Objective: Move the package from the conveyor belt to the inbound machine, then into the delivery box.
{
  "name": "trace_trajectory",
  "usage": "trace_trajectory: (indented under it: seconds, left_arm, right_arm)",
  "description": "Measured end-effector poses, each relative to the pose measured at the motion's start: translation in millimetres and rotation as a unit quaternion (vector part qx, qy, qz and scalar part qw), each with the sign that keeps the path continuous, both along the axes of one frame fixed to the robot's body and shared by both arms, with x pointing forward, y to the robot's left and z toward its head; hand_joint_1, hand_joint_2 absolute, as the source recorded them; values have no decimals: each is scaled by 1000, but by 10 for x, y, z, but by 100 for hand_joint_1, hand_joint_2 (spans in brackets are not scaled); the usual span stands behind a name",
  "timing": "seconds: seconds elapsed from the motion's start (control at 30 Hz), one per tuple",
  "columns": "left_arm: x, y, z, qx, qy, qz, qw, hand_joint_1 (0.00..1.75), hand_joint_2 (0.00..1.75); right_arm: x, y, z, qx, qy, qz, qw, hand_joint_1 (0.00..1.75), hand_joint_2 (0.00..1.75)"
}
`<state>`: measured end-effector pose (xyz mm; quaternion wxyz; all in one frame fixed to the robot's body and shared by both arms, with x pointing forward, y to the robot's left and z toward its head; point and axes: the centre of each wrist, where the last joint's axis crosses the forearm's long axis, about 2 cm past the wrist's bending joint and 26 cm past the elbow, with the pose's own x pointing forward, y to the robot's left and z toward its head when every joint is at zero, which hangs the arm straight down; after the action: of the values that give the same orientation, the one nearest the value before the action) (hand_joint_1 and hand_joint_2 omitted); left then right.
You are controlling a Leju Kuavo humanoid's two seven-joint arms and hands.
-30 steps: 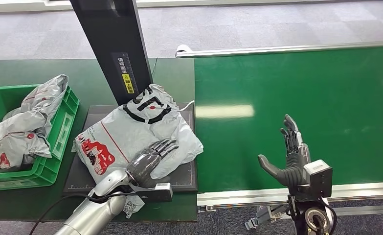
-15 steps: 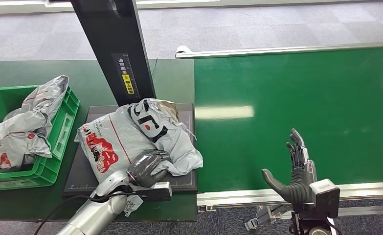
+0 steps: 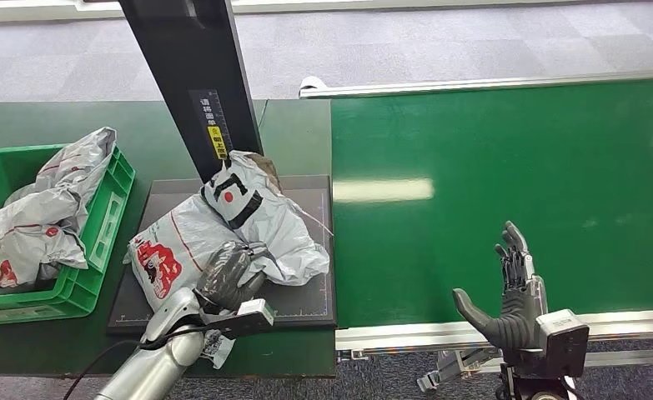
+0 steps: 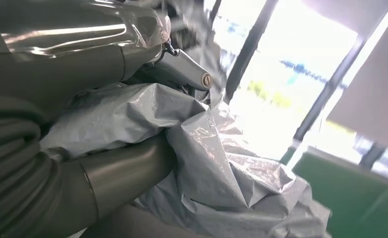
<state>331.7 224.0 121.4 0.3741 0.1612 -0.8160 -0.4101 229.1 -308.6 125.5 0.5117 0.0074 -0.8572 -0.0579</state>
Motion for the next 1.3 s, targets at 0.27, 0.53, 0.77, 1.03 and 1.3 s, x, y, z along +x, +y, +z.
trace_trajectory:
  seconds: [0.27, 0.53, 0.77, 1.03, 1.3]
  left_arm:
    - [1, 392, 759, -35, -212, 71, 974, 175, 175]
    - [-23, 906, 1413, -36, -364, 149, 918, 175, 175]
    - [-14, 1516, 1789, -31, -440, 251, 862, 175, 175]
    - [251, 2177, 2215, -24, -436, 352, 828, 175, 175]
    - [429, 2681, 2395, -20, -410, 424, 807, 175, 175]
  right_arm:
    - [-114, -37, 0, 4, 1, -25, 1000, 0, 175]
    - [-221, -70, -54, 14, 4, -40, 999, 0, 175]
    - [-248, -74, -74, 22, -1, -52, 998, 0, 175]
    - [-250, -76, -78, 26, -2, -58, 998, 0, 175]
    - [-230, -77, -70, 30, -3, -62, 998, 0, 175]
